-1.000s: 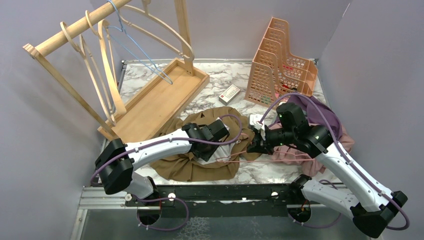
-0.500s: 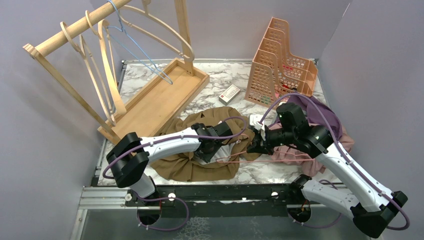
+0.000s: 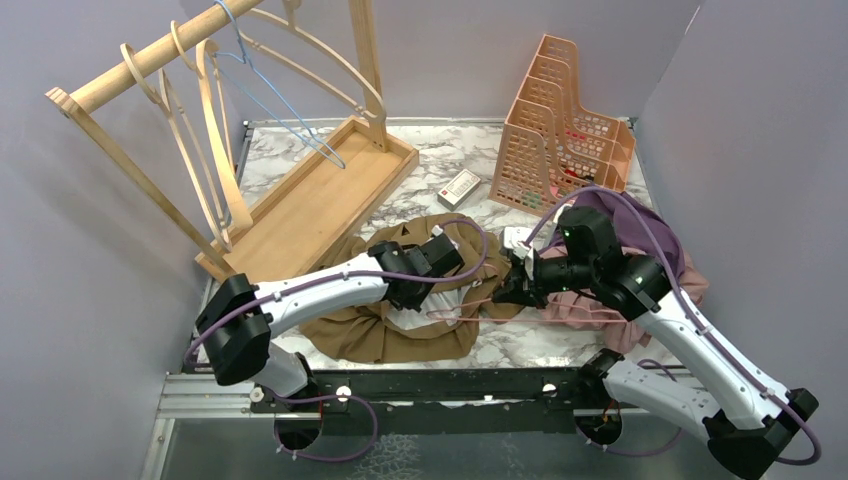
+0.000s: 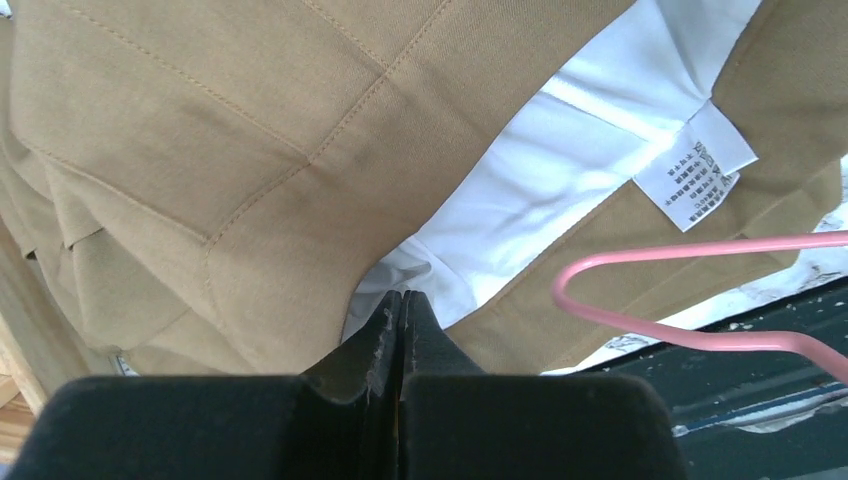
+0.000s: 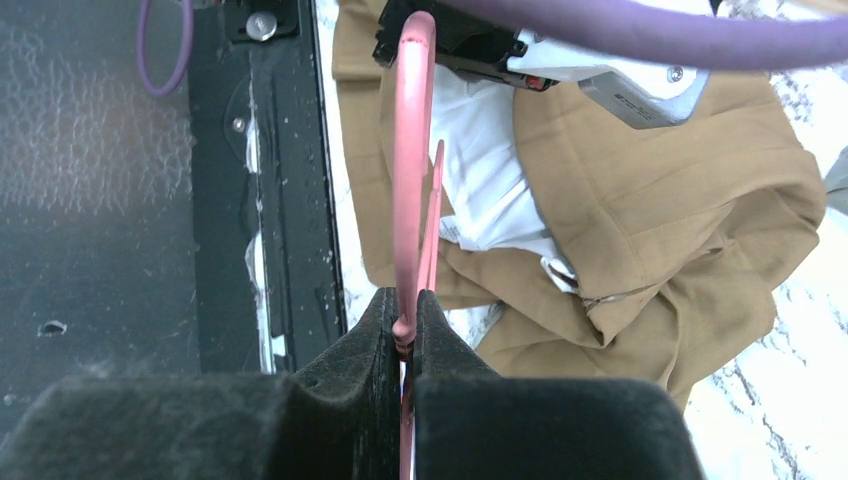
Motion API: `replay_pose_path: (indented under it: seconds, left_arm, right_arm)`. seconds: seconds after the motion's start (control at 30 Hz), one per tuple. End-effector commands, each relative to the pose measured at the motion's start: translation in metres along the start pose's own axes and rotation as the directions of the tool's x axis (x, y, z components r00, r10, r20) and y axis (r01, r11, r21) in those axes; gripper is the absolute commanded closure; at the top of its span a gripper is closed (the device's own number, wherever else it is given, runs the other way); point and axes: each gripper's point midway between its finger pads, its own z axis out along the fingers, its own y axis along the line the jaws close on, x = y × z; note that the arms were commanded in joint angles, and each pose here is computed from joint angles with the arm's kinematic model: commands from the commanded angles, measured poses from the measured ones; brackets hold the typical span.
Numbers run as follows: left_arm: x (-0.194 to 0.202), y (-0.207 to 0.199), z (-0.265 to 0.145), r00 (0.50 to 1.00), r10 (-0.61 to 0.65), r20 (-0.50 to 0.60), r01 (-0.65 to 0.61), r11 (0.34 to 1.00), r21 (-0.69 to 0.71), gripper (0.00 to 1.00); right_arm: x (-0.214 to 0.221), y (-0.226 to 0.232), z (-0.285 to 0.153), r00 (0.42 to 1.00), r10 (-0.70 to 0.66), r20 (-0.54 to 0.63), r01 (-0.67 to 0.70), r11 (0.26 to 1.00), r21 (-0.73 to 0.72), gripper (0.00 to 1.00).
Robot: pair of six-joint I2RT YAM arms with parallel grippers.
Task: Place the skirt on the hanger
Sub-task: Hang the skirt on the hanger.
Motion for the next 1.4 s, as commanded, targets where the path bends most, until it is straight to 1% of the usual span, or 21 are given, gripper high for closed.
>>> replay_pose_path:
  seconds: [0.0, 0.2, 0.33, 0.47, 0.6, 0.8, 1.1, 1.37]
  left_arm:
    - [-0.006, 0.006, -0.015, 0.996, -0.072, 0.053, 0.072, 0.997, -0.004, 1.0]
    - [-0.011, 0.014, -0.028, 0.978, -0.182, 0.104, 0.179, 0.983, 0.037, 1.0]
    - [-0.01, 0.017, -0.031, 0.963, -0.241, 0.119, 0.233, 0.969, 0.075, 1.0]
    - [-0.006, 0.02, -0.032, 0.95, -0.286, 0.127, 0.275, 0.956, 0.098, 1.0]
    - [-0.005, 0.02, -0.033, 0.938, -0.32, 0.133, 0.306, 0.945, 0.115, 1.0]
    - [-0.006, 0.023, -0.034, 0.916, -0.373, 0.147, 0.357, 0.926, 0.122, 1.0]
    - [-0.012, 0.033, -0.035, 0.857, -0.489, 0.165, 0.478, 0.872, 0.103, 1.0]
    - [-0.01, 0.037, -0.034, 0.823, -0.542, 0.17, 0.532, 0.84, 0.106, 1.0]
  right_arm:
    - [-0.022, 0.005, 0.001, 0.992, 0.004, 0.127, -0.004, 1.0, -0.006, 0.99]
    - [-0.024, 0.01, 0.006, 0.98, 0.052, 0.191, -0.047, 0.998, -0.033, 0.99]
    - [-0.024, 0.001, 0.012, 0.965, 0.133, 0.227, -0.138, 0.99, 0.01, 0.99]
    - [-0.026, -0.012, 0.016, 0.927, 0.217, 0.306, -0.247, 0.967, 0.062, 0.99]
    - [-0.028, -0.021, 0.022, 0.894, 0.275, 0.353, -0.319, 0.945, 0.07, 0.99]
    - [-0.028, -0.024, 0.029, 0.879, 0.298, 0.373, -0.339, 0.94, 0.048, 0.99]
    - [-0.024, -0.022, 0.037, 0.865, 0.321, 0.385, -0.352, 0.936, 0.011, 0.99]
    - [-0.025, -0.022, 0.041, 0.846, 0.319, 0.427, -0.347, 0.938, -0.013, 0.99]
